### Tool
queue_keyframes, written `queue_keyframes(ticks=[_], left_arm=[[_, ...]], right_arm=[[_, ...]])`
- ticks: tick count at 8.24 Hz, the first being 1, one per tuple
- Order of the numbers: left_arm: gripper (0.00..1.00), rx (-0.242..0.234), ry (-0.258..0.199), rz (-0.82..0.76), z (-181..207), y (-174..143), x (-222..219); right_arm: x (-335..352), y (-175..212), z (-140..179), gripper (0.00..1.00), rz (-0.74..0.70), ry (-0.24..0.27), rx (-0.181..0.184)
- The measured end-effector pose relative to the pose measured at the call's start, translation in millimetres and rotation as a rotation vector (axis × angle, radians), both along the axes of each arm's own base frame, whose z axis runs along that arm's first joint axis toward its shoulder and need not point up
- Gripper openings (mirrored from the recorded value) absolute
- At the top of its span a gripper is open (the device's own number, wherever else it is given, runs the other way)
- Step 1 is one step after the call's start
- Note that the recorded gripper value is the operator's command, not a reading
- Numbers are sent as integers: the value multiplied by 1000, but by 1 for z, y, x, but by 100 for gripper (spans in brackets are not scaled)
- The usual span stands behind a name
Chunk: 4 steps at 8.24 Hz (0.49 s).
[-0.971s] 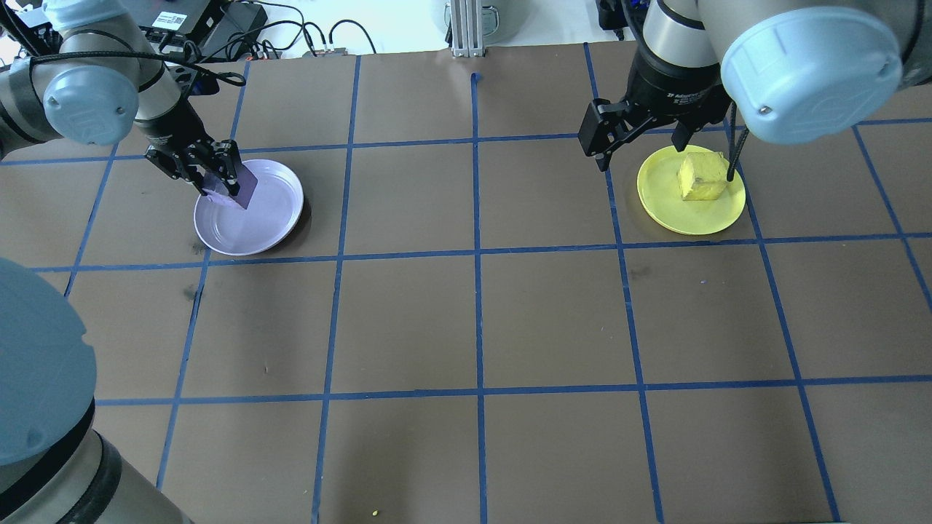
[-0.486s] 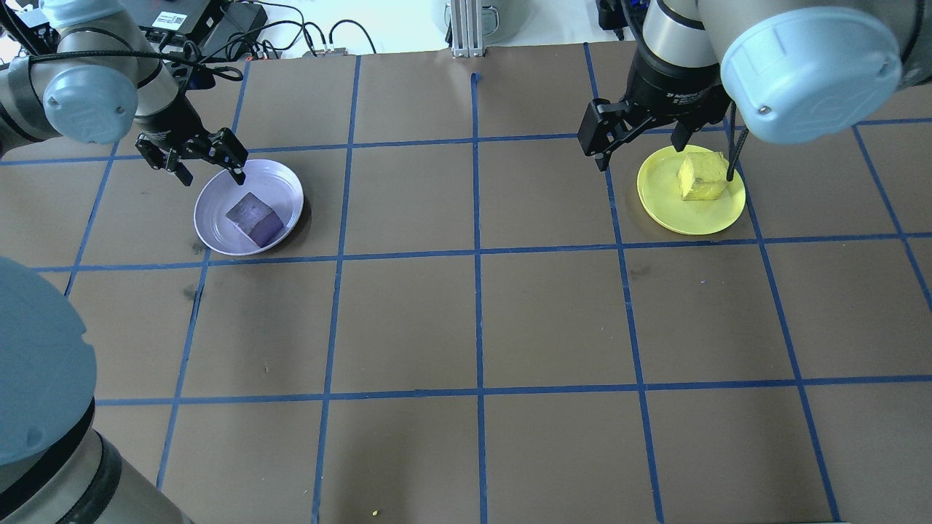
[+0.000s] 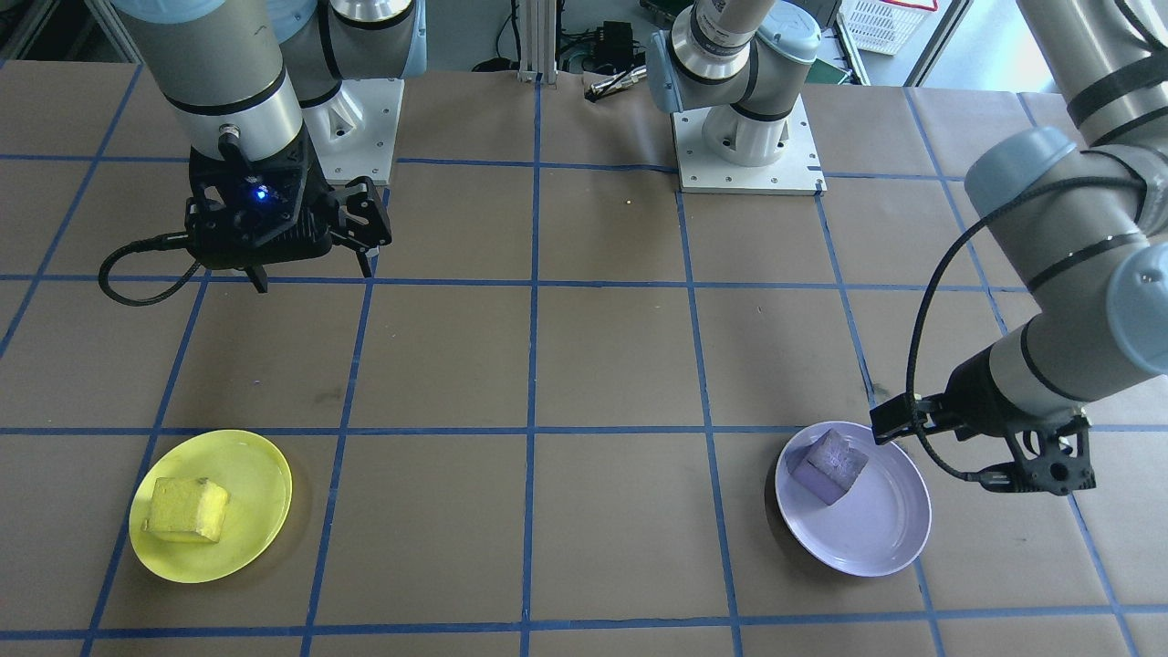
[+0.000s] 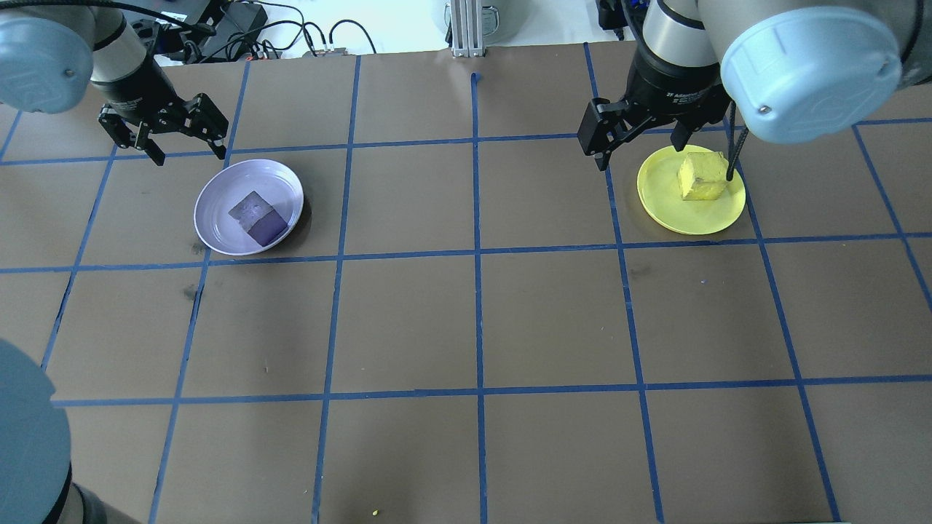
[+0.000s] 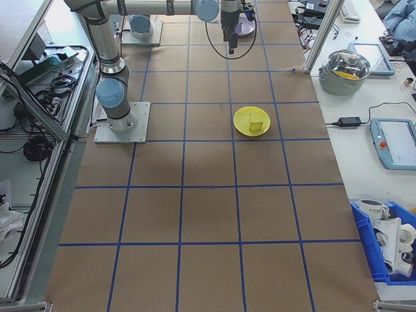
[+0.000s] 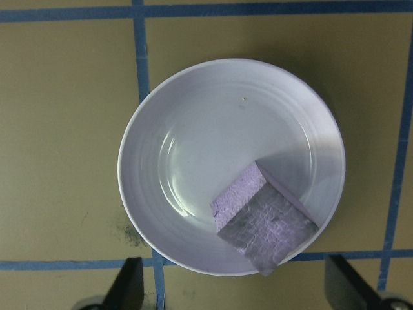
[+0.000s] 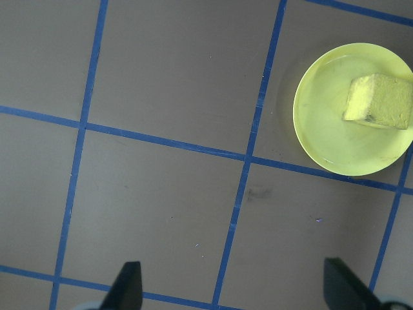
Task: Sort blocks by color into plates
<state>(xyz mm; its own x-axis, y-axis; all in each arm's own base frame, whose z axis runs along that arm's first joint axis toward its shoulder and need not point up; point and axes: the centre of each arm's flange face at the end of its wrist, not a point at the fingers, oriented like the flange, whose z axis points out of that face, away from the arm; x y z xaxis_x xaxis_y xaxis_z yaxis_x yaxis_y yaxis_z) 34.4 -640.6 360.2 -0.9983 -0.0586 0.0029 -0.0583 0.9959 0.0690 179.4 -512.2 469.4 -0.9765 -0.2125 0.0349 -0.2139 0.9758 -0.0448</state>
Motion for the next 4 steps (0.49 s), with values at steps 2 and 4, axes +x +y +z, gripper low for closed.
queue_keyframes(ticks=[2,4], left_arm=[[100,-43,-12,68,66,34,-18],[100,-96,-18,90,109,58,-42]], right_arm=[[0,0,0,100,1,0,-1],[0,-1,0,100,-1,0,-3]])
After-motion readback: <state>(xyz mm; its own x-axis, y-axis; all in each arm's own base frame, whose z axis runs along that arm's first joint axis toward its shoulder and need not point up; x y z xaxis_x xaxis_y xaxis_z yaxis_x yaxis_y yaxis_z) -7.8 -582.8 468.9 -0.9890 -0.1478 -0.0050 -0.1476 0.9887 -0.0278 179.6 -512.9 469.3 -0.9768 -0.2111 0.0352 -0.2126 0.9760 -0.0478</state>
